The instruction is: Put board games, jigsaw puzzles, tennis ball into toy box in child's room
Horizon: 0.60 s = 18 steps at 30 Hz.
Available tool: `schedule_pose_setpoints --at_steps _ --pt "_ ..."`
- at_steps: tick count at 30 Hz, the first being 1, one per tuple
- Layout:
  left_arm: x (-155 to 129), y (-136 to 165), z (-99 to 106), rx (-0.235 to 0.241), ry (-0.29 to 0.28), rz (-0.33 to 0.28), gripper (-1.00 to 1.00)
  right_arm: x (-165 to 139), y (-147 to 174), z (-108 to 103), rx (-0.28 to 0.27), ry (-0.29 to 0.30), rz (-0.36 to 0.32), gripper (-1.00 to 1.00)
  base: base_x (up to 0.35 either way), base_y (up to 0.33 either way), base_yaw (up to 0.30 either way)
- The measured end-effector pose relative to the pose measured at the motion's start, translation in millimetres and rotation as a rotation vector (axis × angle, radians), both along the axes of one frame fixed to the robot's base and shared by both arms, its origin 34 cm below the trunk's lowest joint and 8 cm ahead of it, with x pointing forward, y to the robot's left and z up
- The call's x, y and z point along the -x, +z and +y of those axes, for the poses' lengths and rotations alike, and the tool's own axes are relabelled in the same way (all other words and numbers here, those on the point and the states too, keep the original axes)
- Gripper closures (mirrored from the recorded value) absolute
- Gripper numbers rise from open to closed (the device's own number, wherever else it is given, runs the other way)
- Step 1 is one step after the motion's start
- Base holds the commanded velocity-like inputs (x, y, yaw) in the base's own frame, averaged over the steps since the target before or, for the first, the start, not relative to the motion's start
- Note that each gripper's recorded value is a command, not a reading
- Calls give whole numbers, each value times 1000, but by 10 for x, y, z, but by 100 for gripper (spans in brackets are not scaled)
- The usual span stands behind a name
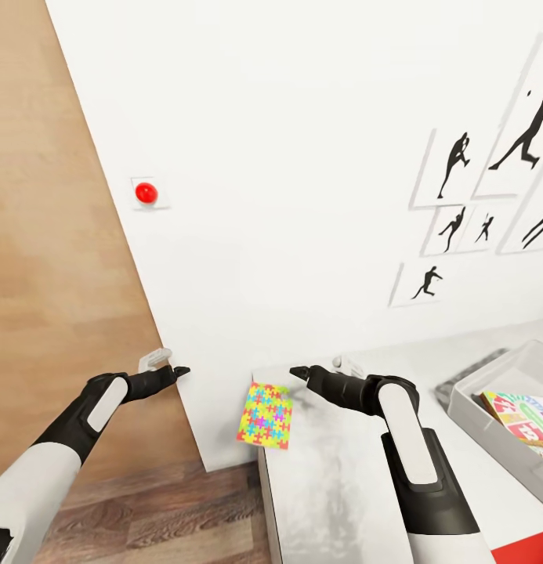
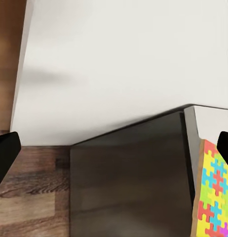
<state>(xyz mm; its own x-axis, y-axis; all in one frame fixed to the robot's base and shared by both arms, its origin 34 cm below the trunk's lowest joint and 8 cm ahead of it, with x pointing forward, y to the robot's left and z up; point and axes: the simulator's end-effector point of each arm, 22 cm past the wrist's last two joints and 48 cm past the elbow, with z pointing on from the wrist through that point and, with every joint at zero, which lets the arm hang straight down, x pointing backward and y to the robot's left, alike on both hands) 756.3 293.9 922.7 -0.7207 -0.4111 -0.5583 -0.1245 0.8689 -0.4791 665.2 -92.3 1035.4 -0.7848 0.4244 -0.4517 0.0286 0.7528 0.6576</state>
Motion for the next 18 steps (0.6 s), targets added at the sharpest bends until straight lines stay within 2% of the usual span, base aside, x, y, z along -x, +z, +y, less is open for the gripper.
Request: schedule_pose_setpoints --at_steps 18 --pt "-20 190 -8 0 -1 -29 -100 10 172 -6 -2 -2 -30 -100 0 0 0"
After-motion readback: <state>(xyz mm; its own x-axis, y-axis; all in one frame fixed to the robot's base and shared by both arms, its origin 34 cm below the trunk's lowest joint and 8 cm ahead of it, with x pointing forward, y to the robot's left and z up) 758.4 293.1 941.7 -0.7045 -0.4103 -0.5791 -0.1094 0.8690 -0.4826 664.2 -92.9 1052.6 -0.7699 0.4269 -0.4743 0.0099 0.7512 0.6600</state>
